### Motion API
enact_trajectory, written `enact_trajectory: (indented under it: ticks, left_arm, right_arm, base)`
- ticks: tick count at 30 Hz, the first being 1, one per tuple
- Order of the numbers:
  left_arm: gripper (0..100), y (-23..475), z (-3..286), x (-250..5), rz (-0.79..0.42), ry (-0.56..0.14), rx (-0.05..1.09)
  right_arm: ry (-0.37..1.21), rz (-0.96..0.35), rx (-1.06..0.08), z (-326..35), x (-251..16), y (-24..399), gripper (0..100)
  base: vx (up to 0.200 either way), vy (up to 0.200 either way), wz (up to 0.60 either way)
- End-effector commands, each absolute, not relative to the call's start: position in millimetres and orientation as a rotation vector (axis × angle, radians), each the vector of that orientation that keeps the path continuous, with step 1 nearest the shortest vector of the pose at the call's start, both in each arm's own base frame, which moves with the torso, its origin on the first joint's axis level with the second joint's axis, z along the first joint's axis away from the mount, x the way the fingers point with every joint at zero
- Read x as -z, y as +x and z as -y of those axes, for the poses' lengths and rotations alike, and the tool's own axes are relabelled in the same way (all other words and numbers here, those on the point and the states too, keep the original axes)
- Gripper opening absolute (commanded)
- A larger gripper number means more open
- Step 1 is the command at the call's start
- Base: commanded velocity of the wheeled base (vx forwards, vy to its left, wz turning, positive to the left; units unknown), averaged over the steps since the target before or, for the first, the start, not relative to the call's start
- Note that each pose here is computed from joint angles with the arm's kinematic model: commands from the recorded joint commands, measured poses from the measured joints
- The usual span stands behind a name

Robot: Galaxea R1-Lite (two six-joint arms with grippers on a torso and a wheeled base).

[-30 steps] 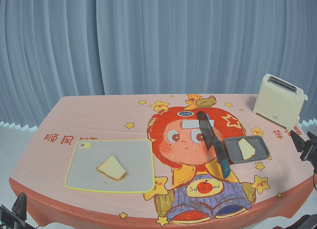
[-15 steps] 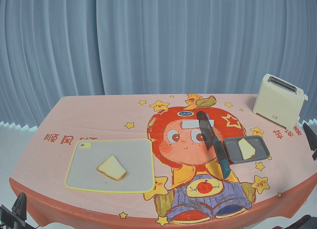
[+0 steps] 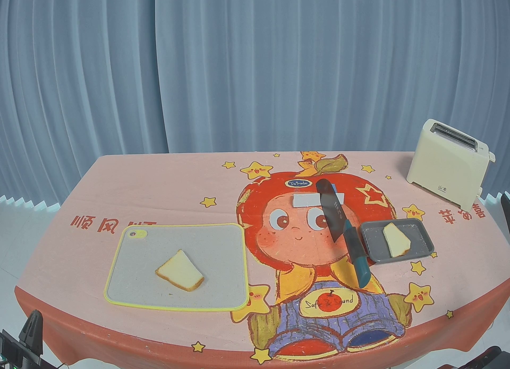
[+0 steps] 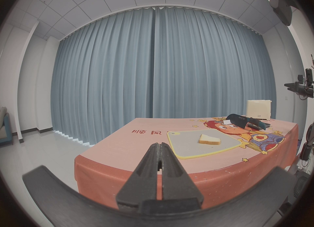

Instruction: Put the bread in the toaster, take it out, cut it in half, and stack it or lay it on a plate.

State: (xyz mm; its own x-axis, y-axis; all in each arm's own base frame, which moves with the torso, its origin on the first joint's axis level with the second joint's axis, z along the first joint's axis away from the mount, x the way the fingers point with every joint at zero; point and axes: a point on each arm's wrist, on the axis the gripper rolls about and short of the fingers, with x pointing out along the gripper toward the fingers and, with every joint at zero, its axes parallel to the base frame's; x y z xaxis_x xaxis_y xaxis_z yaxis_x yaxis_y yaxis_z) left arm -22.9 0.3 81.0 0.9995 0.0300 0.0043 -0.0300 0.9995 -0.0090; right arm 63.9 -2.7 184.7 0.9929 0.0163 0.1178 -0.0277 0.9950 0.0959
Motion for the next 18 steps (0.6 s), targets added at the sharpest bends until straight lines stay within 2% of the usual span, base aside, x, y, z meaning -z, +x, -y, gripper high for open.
enact_trajectory:
  ticks: [1, 9, 18]
  left_arm:
    - [0, -22.8, -0.3, -75.8, 0.003, -0.009, -0.031]
    - [0, -22.8, -0.3, -75.8, 0.003, -0.009, -0.031]
    - [0, -22.8, -0.3, -75.8, 0.003, -0.009, -0.031]
  right_arm:
    - [0.069, 0.161, -0.028, 1.8, -186.4, 54.8, 100]
    - [0.055, 0.213, -0.085, -0.4, -184.1, 41.0, 100]
    - [0.055, 0.259, -0.078, -0.8, -183.0, 30.7, 100]
  base:
    - [0.000, 0.000, 0.00]
    - [0.000, 0.000, 0.00]
    - [0.000, 0.000, 0.00]
